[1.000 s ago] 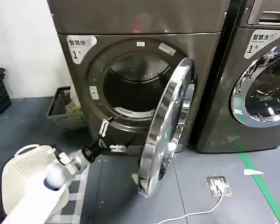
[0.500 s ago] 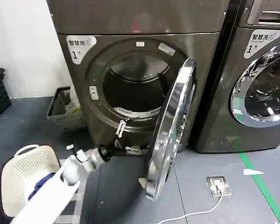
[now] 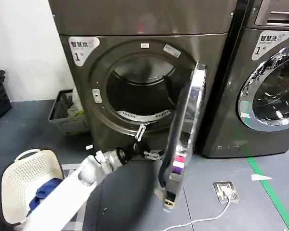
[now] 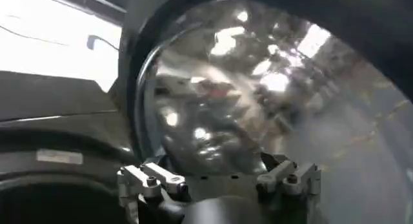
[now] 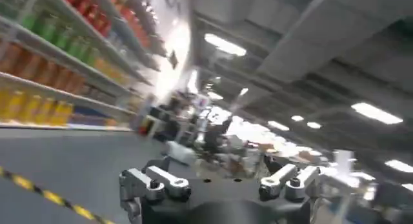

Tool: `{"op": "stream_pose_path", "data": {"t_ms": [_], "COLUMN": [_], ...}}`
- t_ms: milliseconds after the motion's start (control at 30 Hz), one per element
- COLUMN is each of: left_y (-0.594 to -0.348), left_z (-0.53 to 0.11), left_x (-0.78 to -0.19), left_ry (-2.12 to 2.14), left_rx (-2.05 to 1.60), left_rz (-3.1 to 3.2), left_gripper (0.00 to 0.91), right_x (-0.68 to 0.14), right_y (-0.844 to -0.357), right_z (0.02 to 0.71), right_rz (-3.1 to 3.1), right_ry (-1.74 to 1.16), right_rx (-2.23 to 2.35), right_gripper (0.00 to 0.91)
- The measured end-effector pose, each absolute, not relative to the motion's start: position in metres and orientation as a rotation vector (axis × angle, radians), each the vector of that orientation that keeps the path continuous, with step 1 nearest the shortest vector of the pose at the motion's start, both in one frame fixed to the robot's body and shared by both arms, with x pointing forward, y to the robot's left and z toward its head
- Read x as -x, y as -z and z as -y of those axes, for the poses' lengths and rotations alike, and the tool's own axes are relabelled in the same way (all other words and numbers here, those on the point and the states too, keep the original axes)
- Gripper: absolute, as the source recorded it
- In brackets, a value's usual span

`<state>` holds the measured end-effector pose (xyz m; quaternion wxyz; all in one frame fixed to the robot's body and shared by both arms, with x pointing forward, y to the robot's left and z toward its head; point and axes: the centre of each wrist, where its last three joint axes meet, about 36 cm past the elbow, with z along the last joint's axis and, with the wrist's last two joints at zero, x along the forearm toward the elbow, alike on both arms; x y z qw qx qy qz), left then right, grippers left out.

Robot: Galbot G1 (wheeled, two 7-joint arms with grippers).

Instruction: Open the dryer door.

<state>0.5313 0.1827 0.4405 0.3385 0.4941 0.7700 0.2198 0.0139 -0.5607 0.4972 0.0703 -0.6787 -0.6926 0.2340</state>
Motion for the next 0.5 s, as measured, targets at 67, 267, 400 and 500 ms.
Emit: {"op": "stream_pose_path", "data": {"t_ms": [67,267,400,500], "left_y": [-0.439,-0.437,-0.436,-0.436], "left_z": [-0.177,-0.161,-0.15,-0.139], "left_x": [-0.533,-0.541,-0.548,-0.552], "left_ry": [-0.574,-0.573,-0.581,-0.583], "left_rx": [-1.289,-1.302,-1.307,-1.313], "left_rz": [-2.002,-1.992,-1.994,-1.994], "left_gripper": [0.907,0.907,0.907,0.907], "right_x": [-0.009,-0.002,0.001,0.002], "right_y": [-0.497,-0.497,-0.498,-0.498], "right_z": [0.56,0.559,0.559,0.559], "right_rz": [2.064,2.031,2.019,2.018], "right_ry": [-0.702,-0.69,-0.689,-0.687], "right_rx": [2.055,2.079,2.093,2.096], "right_gripper": [0.907,0.907,0.907,0.907]}}
